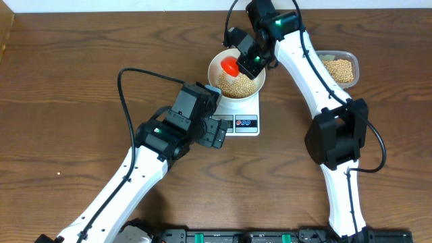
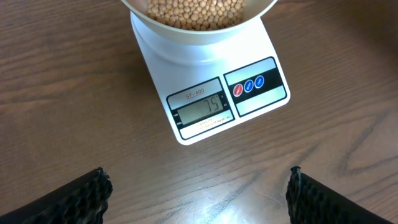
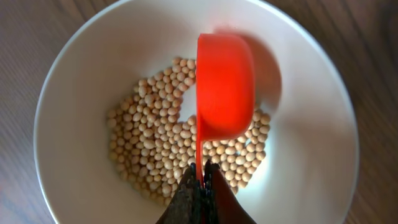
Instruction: Scoop item into bowl and weigh 50g on scale
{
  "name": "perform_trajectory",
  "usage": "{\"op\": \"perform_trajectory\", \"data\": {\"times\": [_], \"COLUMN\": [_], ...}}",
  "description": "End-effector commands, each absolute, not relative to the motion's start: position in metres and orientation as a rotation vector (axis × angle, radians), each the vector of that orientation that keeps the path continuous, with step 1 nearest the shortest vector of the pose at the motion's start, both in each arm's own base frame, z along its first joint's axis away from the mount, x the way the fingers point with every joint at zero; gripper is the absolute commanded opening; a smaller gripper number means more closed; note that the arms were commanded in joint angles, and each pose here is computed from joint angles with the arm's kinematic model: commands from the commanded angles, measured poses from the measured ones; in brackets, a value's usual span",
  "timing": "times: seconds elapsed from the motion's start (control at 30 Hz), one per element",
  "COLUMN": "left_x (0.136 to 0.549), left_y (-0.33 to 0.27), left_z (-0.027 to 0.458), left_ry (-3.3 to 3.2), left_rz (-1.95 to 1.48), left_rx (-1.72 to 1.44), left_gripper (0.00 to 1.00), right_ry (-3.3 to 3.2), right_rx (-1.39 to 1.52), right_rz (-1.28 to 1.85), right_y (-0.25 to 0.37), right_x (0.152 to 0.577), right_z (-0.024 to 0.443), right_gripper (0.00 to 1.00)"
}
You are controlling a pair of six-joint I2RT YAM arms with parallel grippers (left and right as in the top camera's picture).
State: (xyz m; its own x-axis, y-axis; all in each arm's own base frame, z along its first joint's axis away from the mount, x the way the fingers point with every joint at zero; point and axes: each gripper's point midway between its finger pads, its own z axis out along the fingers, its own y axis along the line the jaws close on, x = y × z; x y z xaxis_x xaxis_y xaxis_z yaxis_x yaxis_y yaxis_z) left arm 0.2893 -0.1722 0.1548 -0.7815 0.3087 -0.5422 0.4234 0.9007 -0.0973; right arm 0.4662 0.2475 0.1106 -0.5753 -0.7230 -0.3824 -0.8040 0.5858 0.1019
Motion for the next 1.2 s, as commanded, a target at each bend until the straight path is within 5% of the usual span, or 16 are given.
{"op": "perform_trajectory", "data": {"times": [0.0,0.7,1.17], "left_x": [0.291,0.291,0.291], "left_y": [-0.168,-0.168,-0.168], "left_z": [0.157,0.157,0.157], "left_ry": [2.524,2.524,2.524], "left_rz": [-0.269,-0.269,-0.269], "left_rx": [0.519,0.519,0.519], "left_gripper": [0.92,0.92,0.92], "right_ry": [2.543,2.576,2.492], "right_rx": [-1.289,-1.325,-1.253], "right_rz": [0.368,0.557,0.947], "right_y": [0.248,0.263,0.265], "right_x": [0.459,0.430,0.421], "right_z": [0.097,0.100,0.133], "right_gripper": [0.01,0.01,0.01]}}
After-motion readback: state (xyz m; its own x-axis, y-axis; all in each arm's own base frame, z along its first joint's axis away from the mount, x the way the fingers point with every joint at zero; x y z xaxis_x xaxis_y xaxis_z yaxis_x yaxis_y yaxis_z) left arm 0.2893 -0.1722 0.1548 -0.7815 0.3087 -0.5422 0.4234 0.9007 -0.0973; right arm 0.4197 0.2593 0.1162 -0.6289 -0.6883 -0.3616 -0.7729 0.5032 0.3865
